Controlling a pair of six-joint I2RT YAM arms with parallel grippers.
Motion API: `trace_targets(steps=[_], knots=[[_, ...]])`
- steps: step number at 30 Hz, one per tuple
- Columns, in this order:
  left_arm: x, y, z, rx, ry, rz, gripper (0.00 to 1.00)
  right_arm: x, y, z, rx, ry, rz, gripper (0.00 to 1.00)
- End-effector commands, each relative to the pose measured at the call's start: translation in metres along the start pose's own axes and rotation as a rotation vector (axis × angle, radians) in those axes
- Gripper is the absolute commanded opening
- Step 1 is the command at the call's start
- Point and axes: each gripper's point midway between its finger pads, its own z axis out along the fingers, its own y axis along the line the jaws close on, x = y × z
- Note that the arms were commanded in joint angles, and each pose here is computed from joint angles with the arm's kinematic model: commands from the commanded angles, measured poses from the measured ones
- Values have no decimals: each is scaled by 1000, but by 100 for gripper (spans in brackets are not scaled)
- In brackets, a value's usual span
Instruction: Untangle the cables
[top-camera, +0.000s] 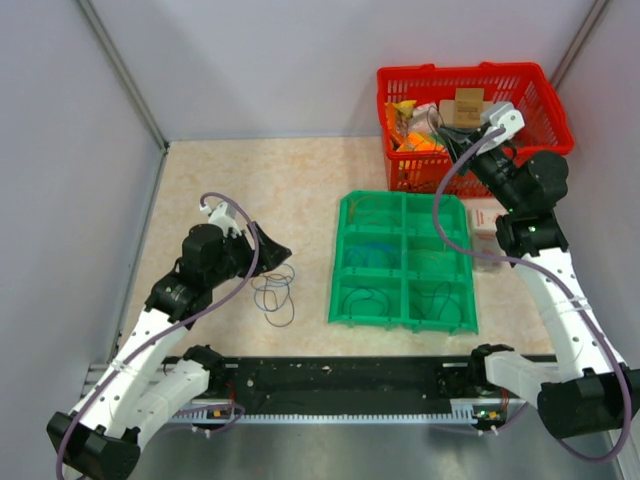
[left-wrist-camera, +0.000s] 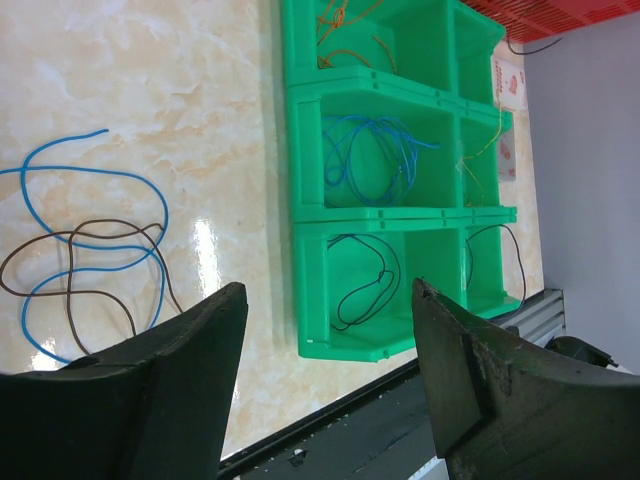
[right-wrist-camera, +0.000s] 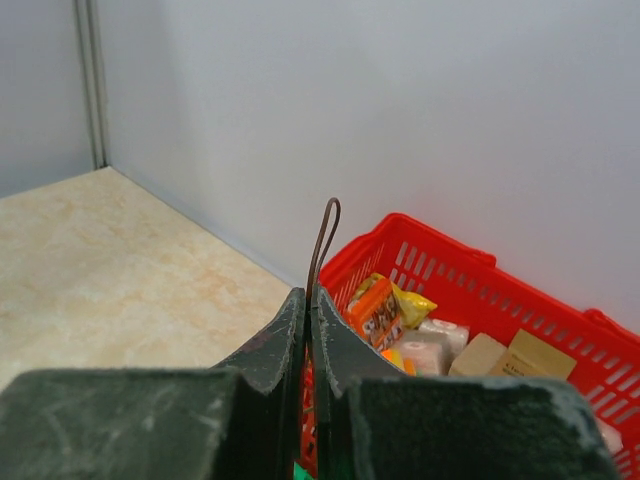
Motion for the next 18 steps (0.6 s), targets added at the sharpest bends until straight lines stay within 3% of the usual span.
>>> trace_targets(steps=[1, 9, 14, 18], knots=[[-7, -8, -1, 30, -24, 12, 71, 14, -12, 1, 50, 18, -24, 0], [-7, -8, 3, 34, -17, 10, 71, 43, -15, -6, 109, 61, 21, 0], [-6, -9, 5, 41, -9, 8, 71, 85, -38, -23, 316, 158, 126, 0], [-5, -5, 6, 28, -8, 12, 71, 132, -44, -40, 464, 299, 301, 0]])
